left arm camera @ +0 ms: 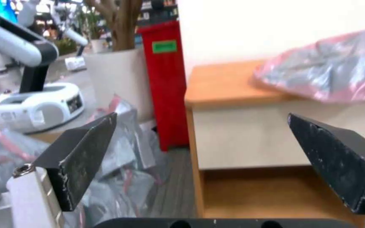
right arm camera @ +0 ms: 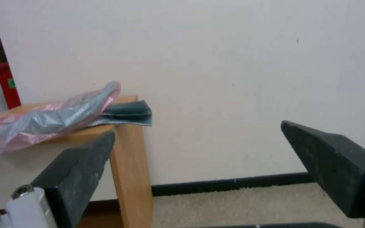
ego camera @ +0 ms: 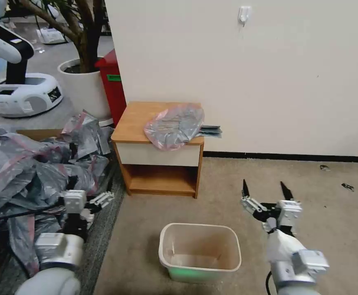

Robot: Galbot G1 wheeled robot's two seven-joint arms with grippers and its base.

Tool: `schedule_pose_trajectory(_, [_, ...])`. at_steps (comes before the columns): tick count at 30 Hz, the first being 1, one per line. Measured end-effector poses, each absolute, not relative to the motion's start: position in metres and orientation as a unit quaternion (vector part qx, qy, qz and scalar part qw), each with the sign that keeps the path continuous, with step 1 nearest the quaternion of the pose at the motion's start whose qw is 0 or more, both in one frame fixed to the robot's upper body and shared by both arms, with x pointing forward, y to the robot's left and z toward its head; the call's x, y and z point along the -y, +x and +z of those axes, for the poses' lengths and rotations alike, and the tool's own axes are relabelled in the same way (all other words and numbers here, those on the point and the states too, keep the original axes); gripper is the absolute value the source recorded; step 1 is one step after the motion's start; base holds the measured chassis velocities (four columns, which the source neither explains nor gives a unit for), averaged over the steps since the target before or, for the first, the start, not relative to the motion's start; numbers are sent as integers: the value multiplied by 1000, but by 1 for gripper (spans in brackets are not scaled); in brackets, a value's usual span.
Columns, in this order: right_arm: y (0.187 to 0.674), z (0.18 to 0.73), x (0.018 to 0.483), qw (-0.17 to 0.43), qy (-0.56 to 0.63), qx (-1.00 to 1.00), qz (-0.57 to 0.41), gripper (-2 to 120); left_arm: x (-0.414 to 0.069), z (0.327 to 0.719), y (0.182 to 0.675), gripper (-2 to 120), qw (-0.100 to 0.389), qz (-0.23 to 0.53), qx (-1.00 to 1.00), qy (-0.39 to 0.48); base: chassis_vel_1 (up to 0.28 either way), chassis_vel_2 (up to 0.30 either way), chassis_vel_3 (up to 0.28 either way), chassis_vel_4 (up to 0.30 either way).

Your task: Pick up the garbage bag from the table and place it over the trash can.

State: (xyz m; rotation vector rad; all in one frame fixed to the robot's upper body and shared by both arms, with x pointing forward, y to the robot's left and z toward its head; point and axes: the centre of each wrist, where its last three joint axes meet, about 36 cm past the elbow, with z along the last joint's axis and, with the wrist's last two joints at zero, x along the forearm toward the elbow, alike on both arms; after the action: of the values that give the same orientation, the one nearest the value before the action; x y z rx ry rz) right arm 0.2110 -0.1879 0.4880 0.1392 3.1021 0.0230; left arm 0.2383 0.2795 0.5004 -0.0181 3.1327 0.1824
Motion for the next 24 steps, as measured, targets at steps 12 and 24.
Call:
schedule_pose_trajectory(12, [216,466,183,-8,51,-997,55,100,-286,527,223,100,-20,64,-998,3,0,0,0,0])
schedule_pose_trajectory(24, [226,470,186,-10,48,-991,125,100,-299,527,218,100,-8,50,-999,-18,0,0,0,0])
